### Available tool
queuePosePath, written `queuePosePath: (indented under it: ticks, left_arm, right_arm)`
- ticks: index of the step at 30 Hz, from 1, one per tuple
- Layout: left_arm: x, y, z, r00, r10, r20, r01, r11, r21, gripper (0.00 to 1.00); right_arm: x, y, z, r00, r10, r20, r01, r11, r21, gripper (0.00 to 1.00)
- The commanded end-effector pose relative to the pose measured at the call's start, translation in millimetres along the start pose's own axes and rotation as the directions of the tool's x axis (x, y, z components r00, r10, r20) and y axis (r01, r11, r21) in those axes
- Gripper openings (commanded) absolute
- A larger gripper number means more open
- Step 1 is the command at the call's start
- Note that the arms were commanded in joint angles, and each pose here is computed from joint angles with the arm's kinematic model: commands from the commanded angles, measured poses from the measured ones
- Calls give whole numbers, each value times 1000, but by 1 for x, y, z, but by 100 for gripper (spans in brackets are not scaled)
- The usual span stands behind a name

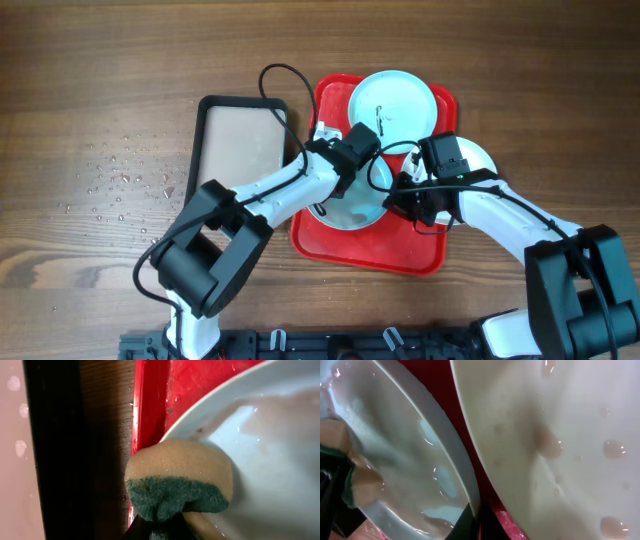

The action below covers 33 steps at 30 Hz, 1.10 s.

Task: Clean dirty plates on tray and stack at the side
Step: 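Scrub sponge along the white plate rim with the left gripper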

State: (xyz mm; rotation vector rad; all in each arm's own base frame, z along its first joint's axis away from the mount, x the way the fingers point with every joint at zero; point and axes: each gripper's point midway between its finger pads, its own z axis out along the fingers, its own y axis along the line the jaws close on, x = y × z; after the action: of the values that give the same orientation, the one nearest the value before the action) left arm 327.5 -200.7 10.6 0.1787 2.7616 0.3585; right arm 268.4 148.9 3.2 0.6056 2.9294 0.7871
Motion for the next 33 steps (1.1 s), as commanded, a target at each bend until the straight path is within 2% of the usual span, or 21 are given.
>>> queuePosePath:
  ticks: [1,3,5,6,9,13,16,17,19,21,22,28,33]
  left_arm:
    - [8,30,31,991,-98,-90,95,995,-36,4]
    - [12,2,29,977,-114,-178,140,980,138,4]
    - [13,-38,19,959,-106,-264,202,908,368,4]
    - [9,-52,13,957,-96,-272,213,872,441,4]
    - [-7,-74,6,967,-97,-236,215,808,549,4]
    - [-24,-85,4,974,-128,-186,216,773,596,4]
    - [-25,-96,-6,974,-110,-199,216,725,655,4]
    - [-21,-95,-5,972,-104,-212,219,729,648,4]
    - [-11,-75,9,965,-123,-231,233,806,545,4]
    - [2,-16,36,948,-217,-235,277,924,265,4]
    - [6,-1,40,945,-227,-237,277,939,206,4]
    - [37,53,46,884,-275,-379,313,949,40,4]
    - [54,66,38,854,-264,-448,294,956,-2,4]
  right_arm:
    - [-1,-4,1,1000,26,-5,-26,999,19,4]
    - [0,-5,1,1000,19,-9,-19,1000,23,4]
    - [2,-7,1,1000,3,-17,-2,999,32,4]
    - [2,-7,1,1000,-14,-19,15,999,32,4]
    - [3,-8,1,999,-41,-20,42,998,35,4]
    - [3,-9,1,999,-42,-24,43,998,39,4]
    - [5,-10,1,999,-39,-28,41,998,43,4]
    - [5,-11,1,999,-38,-30,39,998,44,4]
    - [6,-11,1,999,-37,-33,38,998,46,4]
    - [6,-11,1,999,-36,-33,38,998,46,4]
    - [6,-11,1,999,-36,-33,38,998,46,4]
    - [6,-11,1,999,-33,-32,34,998,47,4]
    - [5,-12,1,999,-32,-30,34,998,49,4]
